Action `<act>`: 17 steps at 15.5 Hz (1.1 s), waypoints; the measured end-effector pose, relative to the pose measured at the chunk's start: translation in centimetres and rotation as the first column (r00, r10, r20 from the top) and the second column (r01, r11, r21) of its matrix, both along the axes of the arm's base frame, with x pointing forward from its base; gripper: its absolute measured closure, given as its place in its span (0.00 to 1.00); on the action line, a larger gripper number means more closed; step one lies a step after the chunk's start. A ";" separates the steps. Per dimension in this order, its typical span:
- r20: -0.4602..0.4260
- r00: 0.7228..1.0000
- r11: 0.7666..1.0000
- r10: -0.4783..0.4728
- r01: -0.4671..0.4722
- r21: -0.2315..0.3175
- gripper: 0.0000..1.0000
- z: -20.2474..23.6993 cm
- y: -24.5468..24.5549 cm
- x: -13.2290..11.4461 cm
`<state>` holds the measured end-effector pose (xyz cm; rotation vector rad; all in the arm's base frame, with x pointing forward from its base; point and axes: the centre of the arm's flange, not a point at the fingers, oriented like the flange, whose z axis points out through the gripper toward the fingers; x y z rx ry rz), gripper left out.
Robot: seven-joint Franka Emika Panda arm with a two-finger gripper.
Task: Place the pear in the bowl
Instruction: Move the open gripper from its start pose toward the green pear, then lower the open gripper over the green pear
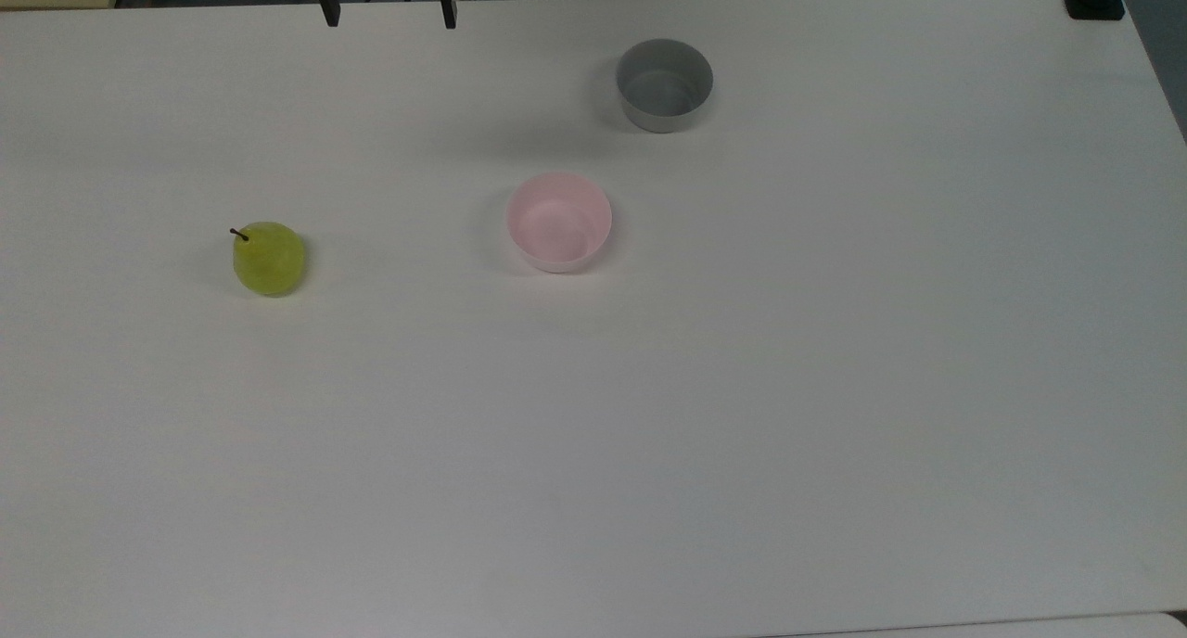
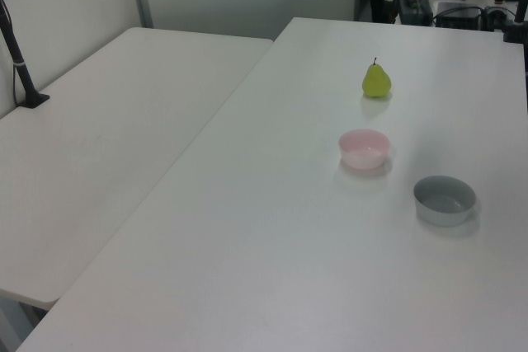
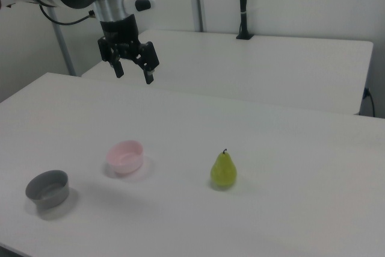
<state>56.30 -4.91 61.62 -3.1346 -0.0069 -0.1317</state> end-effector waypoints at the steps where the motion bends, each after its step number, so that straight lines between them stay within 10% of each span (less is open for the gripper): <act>1: 0.000 1.000 1.000 0.000 0.000 0.000 0.00 0.0 0.0 0.0; 17: -0.083 0.982 0.979 0.167 -0.175 -0.102 0.00 -3.7 -7.2 0.8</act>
